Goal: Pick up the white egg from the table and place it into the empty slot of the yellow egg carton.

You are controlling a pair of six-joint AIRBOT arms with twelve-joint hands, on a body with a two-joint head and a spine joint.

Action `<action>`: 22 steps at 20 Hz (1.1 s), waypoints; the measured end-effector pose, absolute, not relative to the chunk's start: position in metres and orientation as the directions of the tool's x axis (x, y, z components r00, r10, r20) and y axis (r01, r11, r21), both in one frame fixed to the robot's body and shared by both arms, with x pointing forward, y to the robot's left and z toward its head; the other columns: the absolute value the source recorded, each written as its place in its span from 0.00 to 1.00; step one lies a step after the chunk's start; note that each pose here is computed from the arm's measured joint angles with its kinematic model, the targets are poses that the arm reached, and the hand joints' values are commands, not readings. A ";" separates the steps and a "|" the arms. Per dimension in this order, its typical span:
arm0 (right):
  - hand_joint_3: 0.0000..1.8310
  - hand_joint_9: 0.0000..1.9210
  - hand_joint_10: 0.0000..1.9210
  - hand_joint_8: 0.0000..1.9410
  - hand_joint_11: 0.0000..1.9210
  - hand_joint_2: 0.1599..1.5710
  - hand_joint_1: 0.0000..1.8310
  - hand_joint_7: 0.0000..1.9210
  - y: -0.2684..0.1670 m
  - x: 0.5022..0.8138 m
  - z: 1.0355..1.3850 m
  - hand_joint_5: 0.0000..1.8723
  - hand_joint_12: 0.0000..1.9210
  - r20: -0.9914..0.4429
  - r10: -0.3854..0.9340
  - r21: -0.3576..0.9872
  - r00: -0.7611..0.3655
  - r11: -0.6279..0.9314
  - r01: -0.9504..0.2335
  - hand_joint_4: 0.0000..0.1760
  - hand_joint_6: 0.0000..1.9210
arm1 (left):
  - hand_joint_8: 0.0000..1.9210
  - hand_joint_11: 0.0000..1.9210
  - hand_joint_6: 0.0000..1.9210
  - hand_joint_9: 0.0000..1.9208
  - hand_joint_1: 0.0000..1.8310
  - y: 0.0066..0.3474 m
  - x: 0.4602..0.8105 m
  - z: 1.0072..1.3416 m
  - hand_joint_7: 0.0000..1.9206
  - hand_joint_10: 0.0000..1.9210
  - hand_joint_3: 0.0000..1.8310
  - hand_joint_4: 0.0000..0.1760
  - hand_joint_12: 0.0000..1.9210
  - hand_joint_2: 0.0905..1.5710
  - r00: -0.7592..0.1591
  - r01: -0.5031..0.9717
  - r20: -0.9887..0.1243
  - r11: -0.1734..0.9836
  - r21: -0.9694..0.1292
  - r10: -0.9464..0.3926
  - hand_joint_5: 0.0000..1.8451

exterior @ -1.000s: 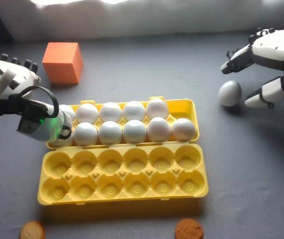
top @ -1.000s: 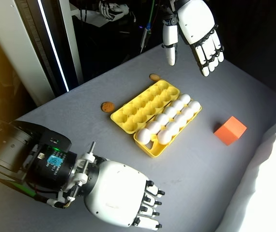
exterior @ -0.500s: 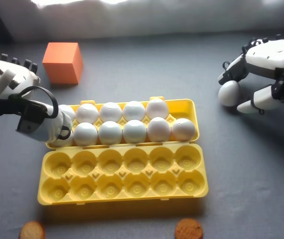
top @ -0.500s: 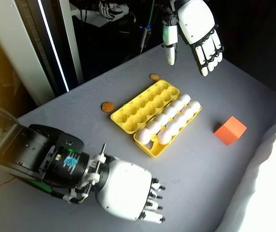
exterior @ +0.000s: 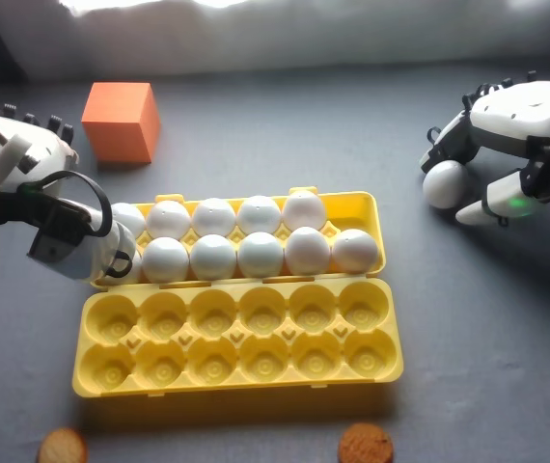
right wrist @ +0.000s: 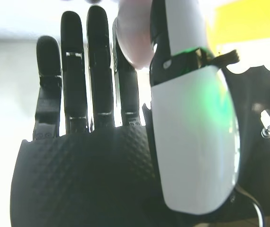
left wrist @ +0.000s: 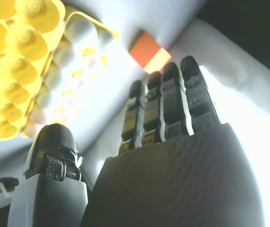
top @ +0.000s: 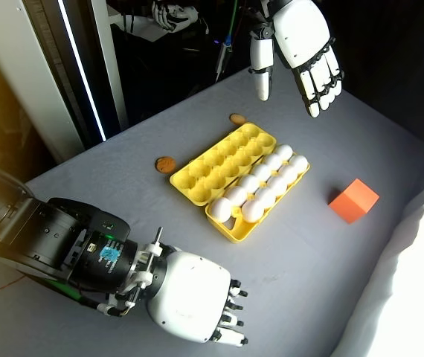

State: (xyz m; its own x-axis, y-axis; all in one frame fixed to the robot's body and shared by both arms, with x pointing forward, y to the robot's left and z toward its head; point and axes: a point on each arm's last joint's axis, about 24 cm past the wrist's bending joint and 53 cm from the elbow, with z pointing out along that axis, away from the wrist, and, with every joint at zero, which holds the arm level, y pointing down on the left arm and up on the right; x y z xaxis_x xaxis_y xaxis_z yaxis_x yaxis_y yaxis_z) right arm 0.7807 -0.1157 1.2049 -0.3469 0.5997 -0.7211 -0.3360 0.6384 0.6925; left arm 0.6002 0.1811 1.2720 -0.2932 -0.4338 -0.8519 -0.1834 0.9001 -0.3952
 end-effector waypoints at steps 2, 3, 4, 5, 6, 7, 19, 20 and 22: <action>0.01 0.35 0.35 0.04 0.15 0.63 0.62 0.50 -0.116 0.781 1.205 0.45 0.72 -0.721 0.600 0.692 -0.346 0.638 -0.337 0.00 0.03 | 0.00 0.00 0.00 0.05 0.03 0.182 0.600 1.272 0.06 0.00 0.00 0.00 0.09 0.82 -0.293 -0.185 -0.852 0.900 -0.395 -0.434 0.05; 0.01 0.37 0.36 0.04 0.16 0.64 0.63 0.51 -0.116 0.781 1.206 0.45 0.72 -0.721 0.600 0.692 -0.345 0.638 -0.338 0.00 0.03 | 0.00 0.00 0.00 0.06 0.03 0.181 0.600 1.272 0.06 0.00 0.00 0.00 0.09 0.82 -0.293 -0.185 -0.852 0.900 -0.395 -0.434 0.06; 0.01 0.39 0.38 0.06 0.19 0.69 0.62 0.53 -0.116 0.781 1.206 0.46 0.73 -0.721 0.602 0.693 -0.344 0.637 -0.339 0.00 0.47 | 0.00 0.00 0.00 0.08 0.03 0.181 0.600 1.272 0.08 0.00 0.00 0.00 0.14 0.82 -0.293 -0.184 -0.852 0.900 -0.395 -0.434 0.07; 0.00 0.40 0.41 0.47 0.21 0.71 0.64 0.49 -0.116 0.781 1.207 0.44 0.74 -0.721 0.602 0.693 -0.342 0.636 -0.340 0.00 0.61 | 0.00 0.00 0.00 0.06 0.03 0.181 0.600 1.272 0.06 0.00 0.00 0.00 0.11 0.83 -0.292 -0.184 -0.852 0.900 -0.395 -0.434 0.06; 0.00 0.44 0.43 0.56 0.25 0.70 0.65 0.48 -0.116 0.781 1.207 0.48 0.73 -0.721 0.603 0.693 -0.341 0.636 -0.341 0.07 0.57 | 0.00 0.00 0.00 0.08 0.04 0.181 0.600 1.272 0.08 0.00 0.00 0.00 0.14 0.82 -0.293 -0.184 -0.852 0.900 -0.395 -0.434 0.07; 0.00 0.47 0.42 0.54 0.30 0.68 0.67 0.50 -0.116 0.781 1.207 0.54 0.71 -0.721 0.603 0.692 -0.341 0.636 -0.341 0.09 0.49 | 0.00 0.00 0.00 0.05 0.02 0.181 0.600 1.272 0.05 0.00 0.00 0.00 0.07 0.83 -0.293 -0.184 -0.852 0.900 -0.395 -0.434 0.04; 0.00 0.52 0.43 0.50 0.36 0.66 0.67 0.55 -0.115 0.782 1.215 0.54 0.70 -0.708 0.618 0.706 -0.341 0.621 -0.340 0.00 0.46 | 0.00 0.00 0.00 0.09 0.05 0.181 0.600 1.272 0.09 0.00 0.00 0.00 0.15 0.81 -0.292 -0.184 -0.852 0.900 -0.395 -0.433 0.07; 0.00 0.51 0.44 0.50 0.35 0.66 0.68 0.55 -0.116 0.784 1.226 0.54 0.71 -0.698 0.635 0.716 -0.332 0.606 -0.347 0.00 0.45 | 0.00 0.00 0.00 0.06 0.02 0.182 0.600 1.272 0.07 0.00 0.00 0.00 0.10 0.83 -0.292 -0.185 -0.852 0.900 -0.395 -0.434 0.05; 0.00 0.50 0.44 0.51 0.34 0.66 0.67 0.54 -0.118 0.784 1.247 0.54 0.71 -0.686 0.657 0.724 -0.313 0.572 -0.386 0.02 0.47 | 0.00 0.00 0.00 0.06 0.05 0.181 0.600 1.272 0.07 0.00 0.00 0.00 0.07 0.82 -0.294 -0.185 -0.852 0.900 -0.395 -0.434 0.05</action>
